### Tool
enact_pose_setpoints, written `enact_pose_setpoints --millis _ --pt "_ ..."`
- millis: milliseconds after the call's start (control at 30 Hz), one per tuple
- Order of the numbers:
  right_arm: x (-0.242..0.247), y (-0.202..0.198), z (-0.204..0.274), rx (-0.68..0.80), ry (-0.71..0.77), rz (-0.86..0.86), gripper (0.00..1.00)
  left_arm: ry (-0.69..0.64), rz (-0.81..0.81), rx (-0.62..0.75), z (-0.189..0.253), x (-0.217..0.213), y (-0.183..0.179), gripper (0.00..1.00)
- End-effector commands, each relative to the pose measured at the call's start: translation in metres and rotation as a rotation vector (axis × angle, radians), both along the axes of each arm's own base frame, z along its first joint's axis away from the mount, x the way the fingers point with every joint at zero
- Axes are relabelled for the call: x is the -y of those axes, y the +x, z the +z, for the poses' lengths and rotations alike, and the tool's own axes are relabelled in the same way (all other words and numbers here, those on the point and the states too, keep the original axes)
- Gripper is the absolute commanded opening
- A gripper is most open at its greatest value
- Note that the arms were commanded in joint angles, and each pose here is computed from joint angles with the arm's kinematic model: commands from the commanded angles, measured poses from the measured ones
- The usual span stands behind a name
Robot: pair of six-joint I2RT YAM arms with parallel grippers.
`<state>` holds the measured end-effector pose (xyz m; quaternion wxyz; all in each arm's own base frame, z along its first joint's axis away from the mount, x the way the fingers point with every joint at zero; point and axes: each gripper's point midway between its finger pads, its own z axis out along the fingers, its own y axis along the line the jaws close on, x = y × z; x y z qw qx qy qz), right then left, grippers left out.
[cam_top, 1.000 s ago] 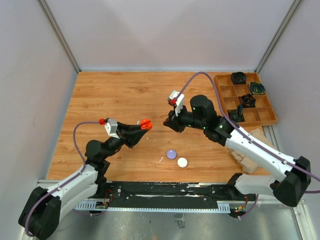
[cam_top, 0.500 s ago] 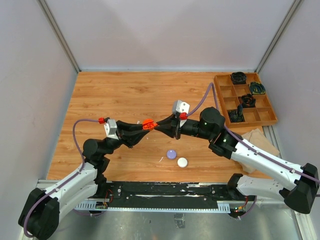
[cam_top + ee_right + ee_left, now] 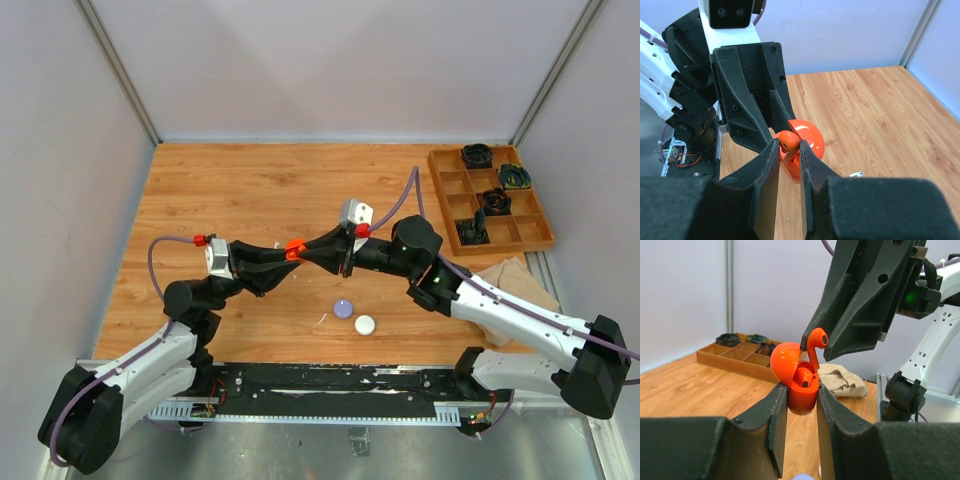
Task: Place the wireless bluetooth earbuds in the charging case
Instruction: Place the earbud in the charging case.
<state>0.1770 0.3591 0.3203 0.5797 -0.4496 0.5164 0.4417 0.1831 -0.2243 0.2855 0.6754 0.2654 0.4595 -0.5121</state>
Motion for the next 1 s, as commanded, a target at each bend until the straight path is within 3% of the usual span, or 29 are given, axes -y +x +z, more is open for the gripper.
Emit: enact_pose_setpoints --millis 0,500,967 --pt "-0.007 -0.011 0.004 0.006 0.034 0.047 0.11 -0.052 -0.020 0.064 0.021 -0.003 -0.007 0.00" --pt "-0.008 -0.011 -0.011 0.008 -0.011 0.055 0.15 -0.089 -0.022 0.064 0.027 -0.006 -0.011 0.00" --pt "0.003 0.002 0.002 0.018 -0.038 -0.043 0.52 -0.099 0.037 0.020 0.017 -0.009 0.003 0.00"
